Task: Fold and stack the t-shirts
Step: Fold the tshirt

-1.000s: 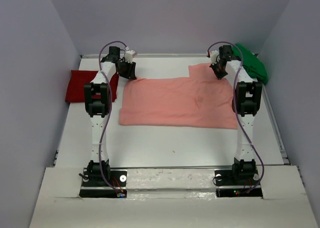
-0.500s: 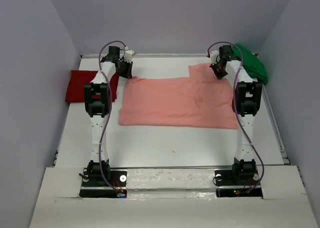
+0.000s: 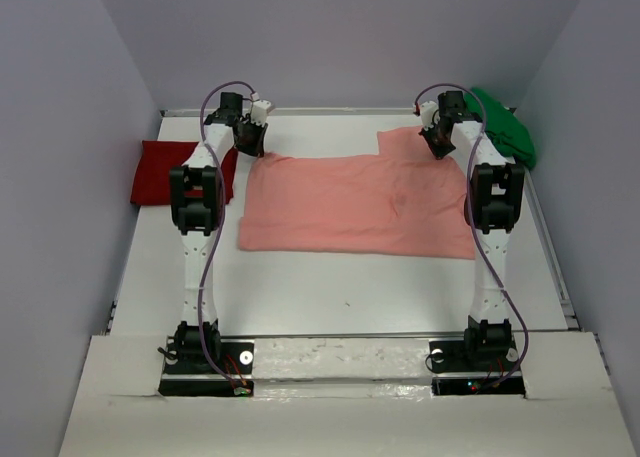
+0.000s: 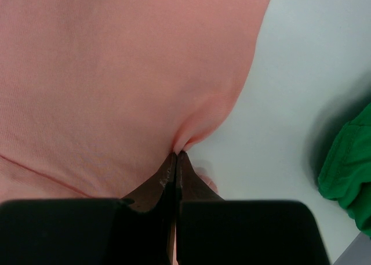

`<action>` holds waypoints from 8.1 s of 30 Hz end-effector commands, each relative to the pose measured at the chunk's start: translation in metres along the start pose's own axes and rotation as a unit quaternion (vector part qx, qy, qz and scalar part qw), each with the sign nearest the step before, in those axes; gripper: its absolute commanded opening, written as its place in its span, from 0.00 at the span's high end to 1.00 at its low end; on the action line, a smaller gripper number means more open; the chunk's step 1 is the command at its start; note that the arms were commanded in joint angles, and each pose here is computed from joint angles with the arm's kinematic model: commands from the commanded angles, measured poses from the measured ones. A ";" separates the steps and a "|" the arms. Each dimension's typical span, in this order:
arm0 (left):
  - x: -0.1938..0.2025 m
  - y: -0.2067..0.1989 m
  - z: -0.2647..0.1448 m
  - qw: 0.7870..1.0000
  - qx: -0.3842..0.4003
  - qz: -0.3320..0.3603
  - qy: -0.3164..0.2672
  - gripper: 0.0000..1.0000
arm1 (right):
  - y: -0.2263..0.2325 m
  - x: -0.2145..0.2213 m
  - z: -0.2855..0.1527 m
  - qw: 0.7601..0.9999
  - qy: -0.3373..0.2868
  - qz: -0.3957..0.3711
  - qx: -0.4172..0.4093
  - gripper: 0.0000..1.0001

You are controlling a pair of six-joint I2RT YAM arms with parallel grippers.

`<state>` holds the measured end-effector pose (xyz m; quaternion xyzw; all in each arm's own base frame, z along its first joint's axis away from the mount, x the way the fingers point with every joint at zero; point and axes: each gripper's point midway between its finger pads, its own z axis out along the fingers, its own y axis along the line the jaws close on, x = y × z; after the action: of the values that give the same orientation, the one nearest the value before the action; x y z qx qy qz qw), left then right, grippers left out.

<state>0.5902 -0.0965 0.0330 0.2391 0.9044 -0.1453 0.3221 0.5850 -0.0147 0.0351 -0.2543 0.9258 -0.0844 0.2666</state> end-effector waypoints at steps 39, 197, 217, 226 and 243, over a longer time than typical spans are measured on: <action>-0.036 -0.037 -0.117 0.997 -0.019 0.065 -0.037 1.00 | -0.033 -0.020 -0.112 0.997 -0.049 0.000 0.064 1.00; 0.117 -0.067 -0.122 0.983 -0.045 0.117 0.132 0.86 | 0.062 0.145 -0.139 0.985 0.162 -0.019 -0.060 0.36; 0.098 -0.080 -0.219 0.979 -0.129 0.133 0.080 0.01 | 0.029 0.105 -0.219 0.998 0.053 -0.014 0.024 0.05; 0.068 -0.066 -0.259 0.979 -0.183 0.082 -0.030 0.01 | -0.010 0.025 -0.186 0.995 -0.032 0.064 0.069 0.16; 0.103 -0.038 -0.260 0.970 -0.239 0.034 -0.017 0.01 | 0.039 -0.015 -0.083 0.990 -0.018 0.090 -0.110 0.37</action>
<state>0.3637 0.0100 0.1506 0.1955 0.9078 0.0663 0.3650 0.5321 0.0177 0.0923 -0.1972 0.9471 0.0184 0.2525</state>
